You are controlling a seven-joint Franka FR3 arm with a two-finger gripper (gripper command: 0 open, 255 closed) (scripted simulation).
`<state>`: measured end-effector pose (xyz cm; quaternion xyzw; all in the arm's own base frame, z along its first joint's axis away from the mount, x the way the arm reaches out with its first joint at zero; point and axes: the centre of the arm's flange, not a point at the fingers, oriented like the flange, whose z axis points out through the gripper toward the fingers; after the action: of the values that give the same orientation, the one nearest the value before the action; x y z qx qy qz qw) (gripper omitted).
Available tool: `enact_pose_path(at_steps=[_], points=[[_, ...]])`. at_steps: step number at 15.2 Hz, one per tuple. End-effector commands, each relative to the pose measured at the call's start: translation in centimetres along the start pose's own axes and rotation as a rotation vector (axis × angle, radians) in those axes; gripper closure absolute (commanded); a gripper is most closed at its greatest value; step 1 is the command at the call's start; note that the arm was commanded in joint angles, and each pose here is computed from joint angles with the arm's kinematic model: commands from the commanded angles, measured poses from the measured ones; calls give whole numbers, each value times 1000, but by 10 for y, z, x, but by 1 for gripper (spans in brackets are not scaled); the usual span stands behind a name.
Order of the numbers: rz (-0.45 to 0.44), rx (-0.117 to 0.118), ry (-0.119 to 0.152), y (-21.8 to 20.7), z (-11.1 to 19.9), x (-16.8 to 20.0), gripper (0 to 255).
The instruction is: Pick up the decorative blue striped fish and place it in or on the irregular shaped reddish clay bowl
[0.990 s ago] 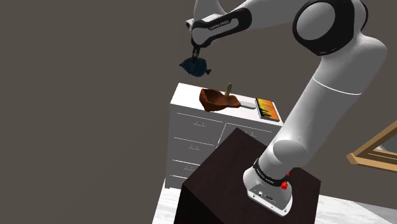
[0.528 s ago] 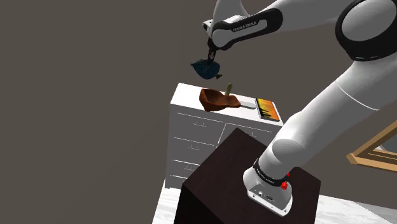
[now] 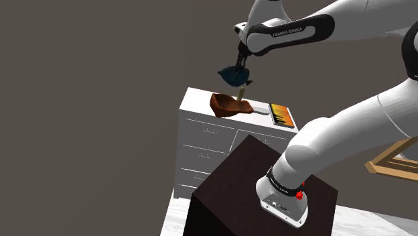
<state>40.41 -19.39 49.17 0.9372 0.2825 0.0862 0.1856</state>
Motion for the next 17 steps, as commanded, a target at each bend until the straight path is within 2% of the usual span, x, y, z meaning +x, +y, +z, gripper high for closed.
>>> enact_pose_path(at_steps=[1,17], points=[[-1,0,1,-4,7,-5,255],[-1,0,1,-37,84,-9,255]])
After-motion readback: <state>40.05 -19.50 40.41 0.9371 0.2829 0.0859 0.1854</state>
